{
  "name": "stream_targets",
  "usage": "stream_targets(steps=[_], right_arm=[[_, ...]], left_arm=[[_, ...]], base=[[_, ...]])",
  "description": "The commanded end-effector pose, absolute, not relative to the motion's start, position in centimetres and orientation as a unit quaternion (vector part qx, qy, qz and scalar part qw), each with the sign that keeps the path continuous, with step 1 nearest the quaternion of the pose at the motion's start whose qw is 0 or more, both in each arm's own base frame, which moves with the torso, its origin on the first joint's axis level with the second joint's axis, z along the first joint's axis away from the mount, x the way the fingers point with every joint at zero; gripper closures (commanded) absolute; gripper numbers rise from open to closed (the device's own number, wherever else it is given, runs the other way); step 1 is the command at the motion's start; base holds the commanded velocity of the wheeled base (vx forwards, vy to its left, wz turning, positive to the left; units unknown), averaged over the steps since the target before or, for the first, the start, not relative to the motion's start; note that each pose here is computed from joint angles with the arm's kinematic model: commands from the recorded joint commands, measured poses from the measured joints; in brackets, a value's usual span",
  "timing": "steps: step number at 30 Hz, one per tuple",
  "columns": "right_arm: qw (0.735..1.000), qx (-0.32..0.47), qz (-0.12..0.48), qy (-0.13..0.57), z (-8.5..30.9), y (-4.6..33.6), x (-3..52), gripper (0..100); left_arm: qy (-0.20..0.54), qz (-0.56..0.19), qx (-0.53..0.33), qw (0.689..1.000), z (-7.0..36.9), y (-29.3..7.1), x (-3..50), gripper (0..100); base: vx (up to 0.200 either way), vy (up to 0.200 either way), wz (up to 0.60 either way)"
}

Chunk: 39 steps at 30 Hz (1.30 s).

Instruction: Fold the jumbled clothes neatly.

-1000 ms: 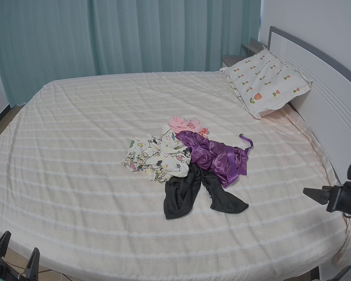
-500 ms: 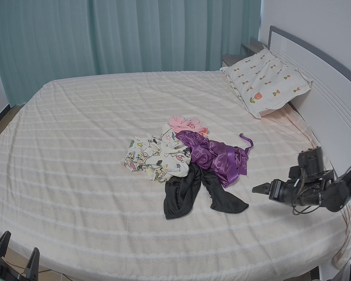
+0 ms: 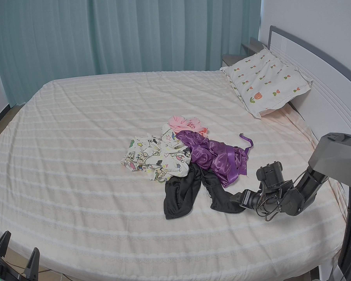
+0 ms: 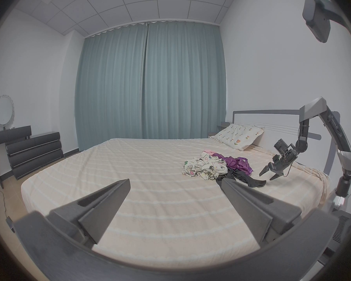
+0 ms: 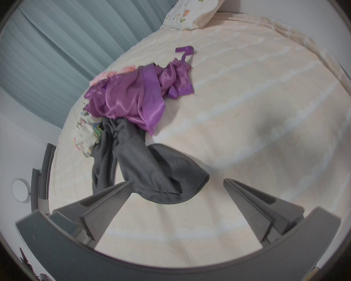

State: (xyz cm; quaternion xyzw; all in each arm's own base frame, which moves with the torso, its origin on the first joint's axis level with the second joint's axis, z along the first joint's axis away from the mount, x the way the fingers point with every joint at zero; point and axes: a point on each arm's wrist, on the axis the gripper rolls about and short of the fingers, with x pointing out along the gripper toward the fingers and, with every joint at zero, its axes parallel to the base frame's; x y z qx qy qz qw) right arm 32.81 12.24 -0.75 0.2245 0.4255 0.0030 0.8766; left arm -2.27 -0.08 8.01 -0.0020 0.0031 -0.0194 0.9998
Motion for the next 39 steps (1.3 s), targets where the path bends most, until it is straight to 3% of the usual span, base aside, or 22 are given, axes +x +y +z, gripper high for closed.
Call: stream_targets(steps=[1, 21, 22, 39], right_arm=[[0.869, 0.211, -0.003, 0.447, -3.4, 13.1, 33.3, 0], [0.882, 0.204, 0.041, 0.423, -3.4, 16.4, 35.1, 0], [0.882, 0.203, 0.042, 0.424, -3.5, 16.4, 35.1, 100], [0.866, 0.238, 0.052, 0.437, -2.3, 14.2, 31.4, 100]], left_arm=[[0.002, -0.019, -0.002, 1.0, 7.6, -0.1, -2.3, 0], [0.002, -0.018, -0.003, 1.0, 7.6, -0.1, -2.3, 0], [0.002, -0.018, -0.003, 1.0, 7.6, -0.1, -2.3, 0], [0.001, -0.019, 0.008, 1.0, 7.6, -0.1, -2.3, 0]], base=[[0.0, 0.0, 0.0], [0.0, 0.0, 0.0], [0.0, 0.0, 0.0], [0.0, 0.0, 0.0]])
